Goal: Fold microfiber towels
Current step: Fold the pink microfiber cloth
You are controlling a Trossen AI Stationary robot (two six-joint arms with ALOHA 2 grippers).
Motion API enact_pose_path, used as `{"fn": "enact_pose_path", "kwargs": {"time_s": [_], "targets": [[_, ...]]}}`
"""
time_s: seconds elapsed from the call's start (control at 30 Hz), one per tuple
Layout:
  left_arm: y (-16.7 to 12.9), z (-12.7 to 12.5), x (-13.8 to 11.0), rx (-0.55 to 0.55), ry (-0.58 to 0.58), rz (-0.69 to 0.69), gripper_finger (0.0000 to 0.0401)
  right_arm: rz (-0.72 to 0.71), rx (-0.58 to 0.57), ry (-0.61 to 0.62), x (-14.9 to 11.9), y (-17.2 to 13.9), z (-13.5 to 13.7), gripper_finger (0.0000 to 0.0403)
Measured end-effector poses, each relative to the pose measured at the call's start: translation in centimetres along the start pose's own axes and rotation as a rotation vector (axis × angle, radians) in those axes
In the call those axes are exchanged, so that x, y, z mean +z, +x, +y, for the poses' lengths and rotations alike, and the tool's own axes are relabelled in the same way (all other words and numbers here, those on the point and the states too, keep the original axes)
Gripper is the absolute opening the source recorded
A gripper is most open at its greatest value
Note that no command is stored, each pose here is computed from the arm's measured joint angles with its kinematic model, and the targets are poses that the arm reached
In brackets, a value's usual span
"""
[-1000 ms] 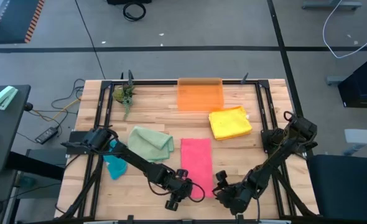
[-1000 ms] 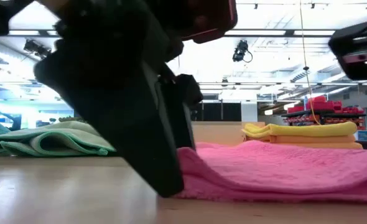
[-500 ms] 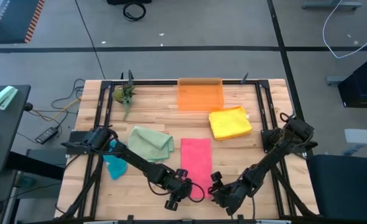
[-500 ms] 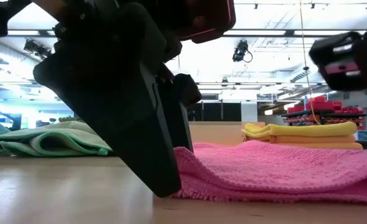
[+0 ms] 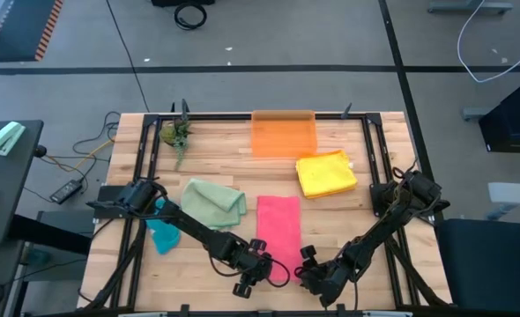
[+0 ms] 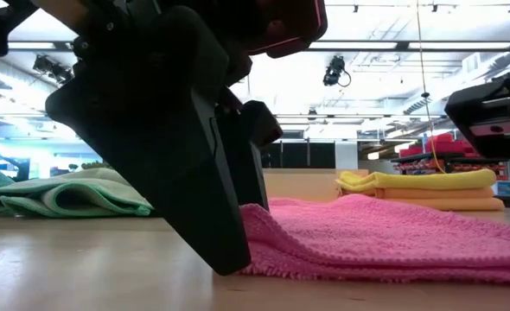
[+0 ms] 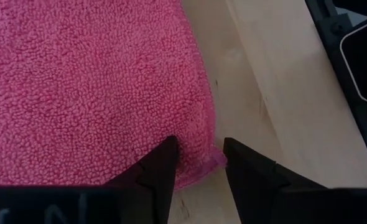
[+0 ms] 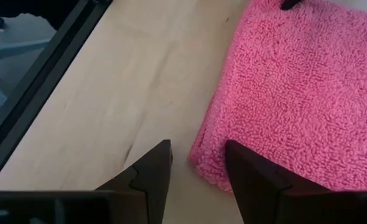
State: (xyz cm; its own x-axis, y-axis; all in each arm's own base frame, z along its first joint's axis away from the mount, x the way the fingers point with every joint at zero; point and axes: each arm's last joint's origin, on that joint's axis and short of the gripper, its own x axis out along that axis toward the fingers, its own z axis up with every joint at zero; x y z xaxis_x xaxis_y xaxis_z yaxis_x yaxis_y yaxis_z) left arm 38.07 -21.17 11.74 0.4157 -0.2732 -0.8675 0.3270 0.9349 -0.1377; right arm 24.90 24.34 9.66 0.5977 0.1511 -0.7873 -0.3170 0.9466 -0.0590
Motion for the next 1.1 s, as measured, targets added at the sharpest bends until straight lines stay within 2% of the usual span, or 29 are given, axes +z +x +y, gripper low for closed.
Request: {"fn": "enact_pose_path", "kwargs": {"time_s": [0.2,0.3,0.37,0.53,0.77,0.87,1.0,1.1], "targets": [[0.0,0.0,0.0,0.004,0.001,0.0,0.0118,0.009,-0.006,-0.001,-0.1,0.0,0.0,0.0098],[0.0,0.0,0.0,0.008,0.006,0.001,0.0095,0.011,-0.017,-0.006,-0.2,0.0,-0.1,0.0057],[0.0,0.1,0.0,0.012,0.02,0.0,0.0073,0.007,-0.03,0.006,-0.2,0.1,-0.1,0.0043],[0.0,-0.1,0.0,0.029,0.045,-0.005,0.0012,-0.008,-0.045,0.063,-0.2,0.1,-0.1,0.0038],[-0.9,-0.3,0.3,0.019,0.055,-0.024,0.0007,-0.046,-0.047,0.16,0.8,-1.8,-0.6,0.0038],[-2.5,-1.0,0.4,-0.004,0.059,-0.025,0.0009,-0.122,0.004,0.242,2.2,-3.7,-0.3,0.0038],[-5.7,-2.9,1.8,-0.048,0.075,-0.136,0.0006,-0.144,0.049,0.334,2.3,-4.8,0.6,0.0038],[-6.4,-4.0,1.7,-0.067,0.058,-0.149,0.0009,-0.17,0.085,0.416,2.4,-5.4,1.4,0.0038]]}}
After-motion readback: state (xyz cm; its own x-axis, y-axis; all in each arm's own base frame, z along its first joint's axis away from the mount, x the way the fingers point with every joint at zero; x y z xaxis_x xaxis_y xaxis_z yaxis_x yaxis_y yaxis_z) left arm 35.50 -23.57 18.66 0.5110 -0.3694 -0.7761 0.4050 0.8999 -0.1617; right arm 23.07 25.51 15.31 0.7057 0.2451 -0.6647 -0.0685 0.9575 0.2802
